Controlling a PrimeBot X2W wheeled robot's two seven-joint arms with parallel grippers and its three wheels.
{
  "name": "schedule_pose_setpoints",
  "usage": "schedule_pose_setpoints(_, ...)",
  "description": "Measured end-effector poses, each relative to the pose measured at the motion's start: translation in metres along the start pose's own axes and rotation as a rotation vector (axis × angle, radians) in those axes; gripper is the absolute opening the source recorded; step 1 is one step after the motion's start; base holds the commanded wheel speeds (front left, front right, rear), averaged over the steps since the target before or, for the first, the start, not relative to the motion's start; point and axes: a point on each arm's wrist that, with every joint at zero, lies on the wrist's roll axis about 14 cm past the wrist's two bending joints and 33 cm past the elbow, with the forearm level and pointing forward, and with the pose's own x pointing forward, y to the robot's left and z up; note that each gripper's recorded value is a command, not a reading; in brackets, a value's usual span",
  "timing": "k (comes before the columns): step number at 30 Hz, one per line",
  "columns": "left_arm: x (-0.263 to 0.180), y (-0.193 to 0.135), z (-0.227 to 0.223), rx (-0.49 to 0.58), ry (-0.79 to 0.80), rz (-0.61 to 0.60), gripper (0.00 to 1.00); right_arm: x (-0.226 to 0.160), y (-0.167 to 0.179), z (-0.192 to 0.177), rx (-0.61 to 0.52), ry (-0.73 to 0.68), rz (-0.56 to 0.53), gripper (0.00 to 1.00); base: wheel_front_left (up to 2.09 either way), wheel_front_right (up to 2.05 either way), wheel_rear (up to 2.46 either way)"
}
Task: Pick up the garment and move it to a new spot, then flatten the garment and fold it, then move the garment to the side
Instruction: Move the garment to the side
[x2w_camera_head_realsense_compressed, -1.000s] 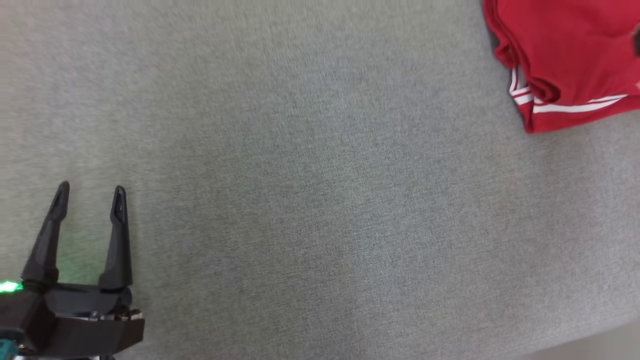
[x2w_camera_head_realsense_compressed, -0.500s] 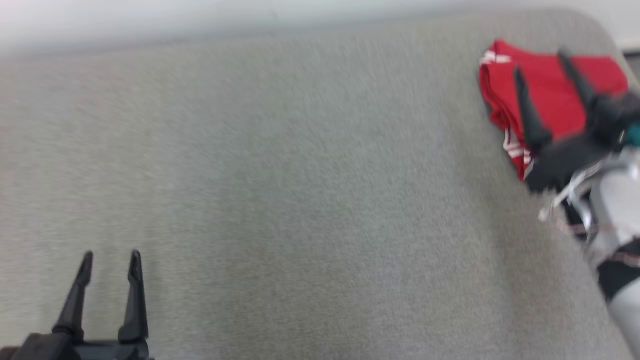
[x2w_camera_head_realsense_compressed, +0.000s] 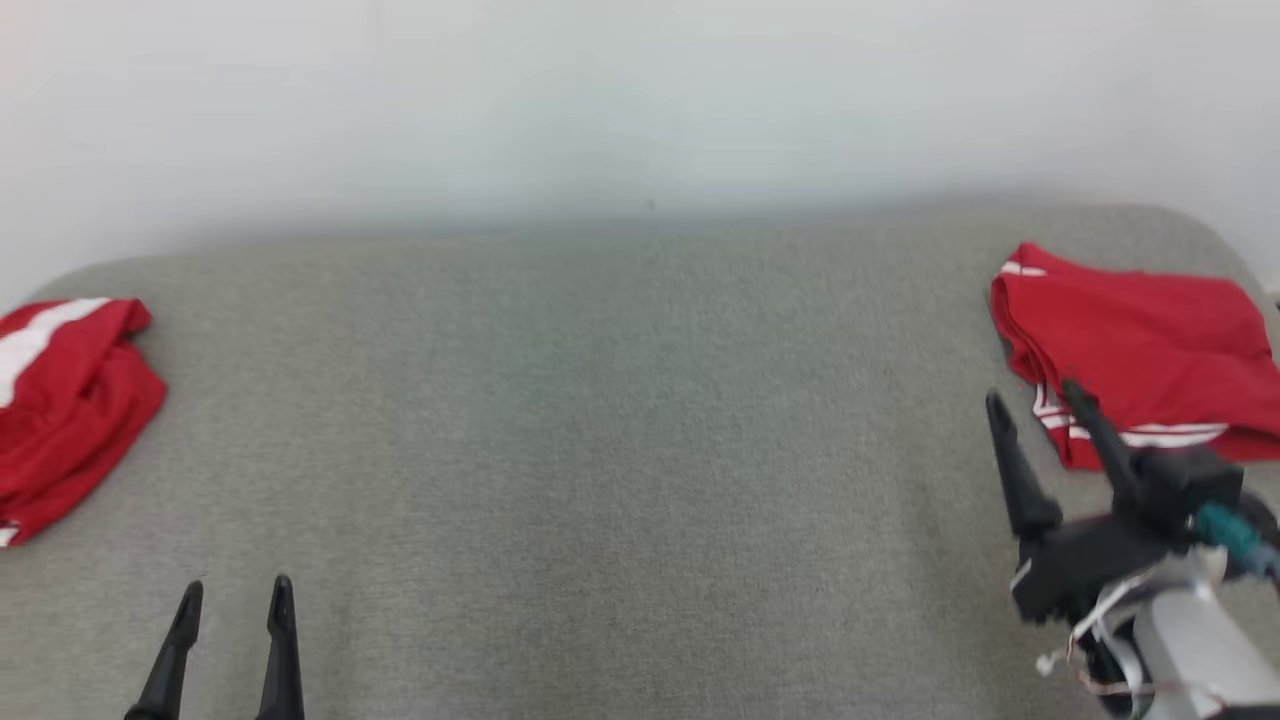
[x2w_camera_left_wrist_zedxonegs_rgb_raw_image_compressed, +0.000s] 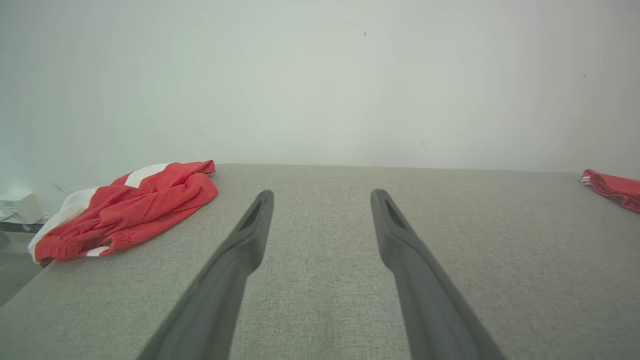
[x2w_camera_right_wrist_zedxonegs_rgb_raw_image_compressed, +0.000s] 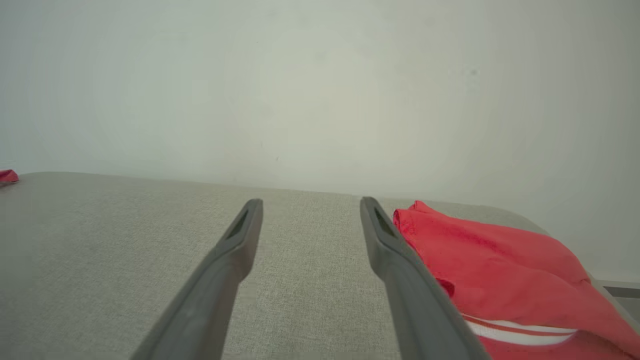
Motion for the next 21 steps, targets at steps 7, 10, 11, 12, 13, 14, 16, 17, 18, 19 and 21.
schedule_pose_setpoints(7,-0.017,0.011,0.011,-0.003,-0.028,0.042,1.0,-0.02,0.02,-0.002,0.04,-0.019,0.013,1.0,0.0,0.0,0.0)
schedule_pose_setpoints(10,-0.021,0.015,0.013,-0.003,-0.033,0.054,1.0,-0.029,0.034,-0.006,0.055,-0.017,0.028,1.0,0.0,0.0,0.0)
schedule_pose_setpoints(11,-0.022,0.015,0.013,-0.004,-0.034,0.056,1.0,-0.031,0.037,-0.007,0.065,-0.019,0.028,1.0,0.0,0.0,0.0)
schedule_pose_setpoints(12,-0.022,0.016,0.013,-0.004,-0.035,0.058,1.0,-0.034,0.04,-0.008,0.079,-0.021,0.027,1.0,0.0,0.0,0.0)
schedule_pose_setpoints(13,-0.023,0.016,0.013,-0.004,-0.035,0.059,1.0,-0.036,0.042,-0.009,0.089,-0.021,0.024,1.0,0.0,0.0,0.0)
schedule_pose_setpoints(14,-0.024,0.017,0.013,-0.004,-0.033,0.061,1.0,-0.039,0.045,-0.01,0.097,-0.021,0.022,1.0,0.0,0.0,0.0)
schedule_pose_setpoints(16,-0.025,0.017,0.012,-0.006,-0.033,0.062,1.0,-0.044,0.05,-0.013,0.115,-0.02,0.019,1.0,0.0,0.0,0.0)
schedule_pose_setpoints(17,-0.026,0.017,0.013,-0.006,-0.034,0.063,1.0,-0.047,0.053,-0.015,0.128,-0.018,0.016,1.0,0.0,0.0,0.0)
schedule_pose_setpoints(18,-0.027,0.017,0.013,-0.006,-0.035,0.064,1.0,-0.05,0.054,-0.017,0.138,-0.015,0.011,1.0,0.0,0.0,0.0)
schedule_pose_setpoints(19,-0.027,0.017,0.013,-0.006,-0.036,0.064,1.0,-0.053,0.055,-0.018,0.142,-0.013,0.006,1.0,0.0,0.0,0.0)
schedule_pose_setpoints(21,-0.028,0.017,0.013,-0.007,-0.036,0.065,1.0,-0.058,0.057,-0.02,0.147,-0.009,-0.001,1.0,0.0,0.0,0.0)
